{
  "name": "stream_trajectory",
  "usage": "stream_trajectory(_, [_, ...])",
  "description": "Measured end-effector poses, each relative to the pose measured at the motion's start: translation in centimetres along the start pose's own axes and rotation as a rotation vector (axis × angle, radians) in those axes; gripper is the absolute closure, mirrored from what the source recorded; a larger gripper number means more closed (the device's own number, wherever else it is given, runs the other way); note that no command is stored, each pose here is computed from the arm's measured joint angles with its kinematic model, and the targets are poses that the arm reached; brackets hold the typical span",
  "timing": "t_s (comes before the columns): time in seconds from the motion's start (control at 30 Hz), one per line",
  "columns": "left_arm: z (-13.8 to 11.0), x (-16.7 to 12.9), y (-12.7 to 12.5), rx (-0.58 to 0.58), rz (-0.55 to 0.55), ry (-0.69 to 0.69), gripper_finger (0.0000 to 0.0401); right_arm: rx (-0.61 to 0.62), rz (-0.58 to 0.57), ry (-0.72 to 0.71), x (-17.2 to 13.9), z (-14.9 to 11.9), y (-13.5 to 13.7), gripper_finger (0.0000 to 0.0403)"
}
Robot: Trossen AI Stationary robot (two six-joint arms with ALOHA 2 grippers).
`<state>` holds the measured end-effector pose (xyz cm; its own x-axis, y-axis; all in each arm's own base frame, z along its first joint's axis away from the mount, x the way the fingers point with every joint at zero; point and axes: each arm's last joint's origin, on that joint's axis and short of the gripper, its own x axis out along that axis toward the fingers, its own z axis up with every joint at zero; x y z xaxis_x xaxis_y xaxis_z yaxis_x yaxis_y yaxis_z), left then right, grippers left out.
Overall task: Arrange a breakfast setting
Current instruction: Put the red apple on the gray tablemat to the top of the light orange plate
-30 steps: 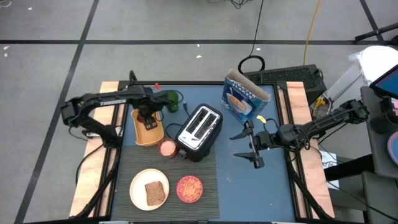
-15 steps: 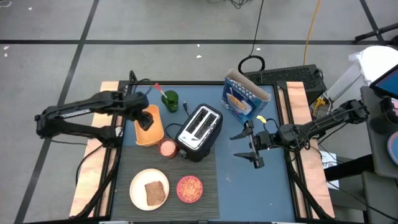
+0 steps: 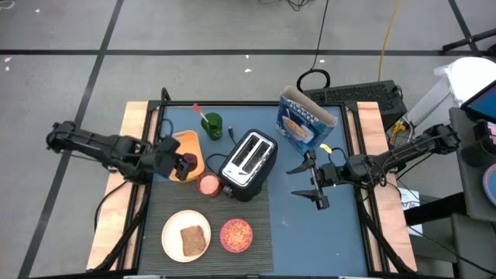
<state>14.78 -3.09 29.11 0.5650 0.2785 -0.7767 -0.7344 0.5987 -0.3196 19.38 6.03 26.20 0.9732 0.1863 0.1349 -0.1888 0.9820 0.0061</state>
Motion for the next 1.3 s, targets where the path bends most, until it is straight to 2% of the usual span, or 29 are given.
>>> stream_trajectory(0.2, [-2.5,-0.3,-0.4,-0.066,-0.031,-0.016,0.0135,0.0,0.0,0.0,0.0,0.0,0.0,0.0124])
stream_trajectory(0.47, [-5.5,-0.6,-1.8,-0.086,-0.068,-0.031,0.0135,0.0,0.0,0.0,0.0,0.0,0.0,0.0124])
stream_trajectory(0.7, [-9.0,0.6,-3.4,-0.07,-0.006,0.003,0.0135,0.0,0.0,0.0,0.0,0.0,0.0,0.0124])
stream_trajectory(0.93, [-12.1,1.5,-4.1,-0.116,0.057,0.005,0.0135,0.0,0.0,-0.001,0.0,0.0,0.0,0.0124])
stream_trajectory(1.3, [-14.1,3.3,-3.8,-0.228,0.21,-0.096,0.0135,0.002,0.0,-0.017,0.0,0.2,0.0,0.0124])
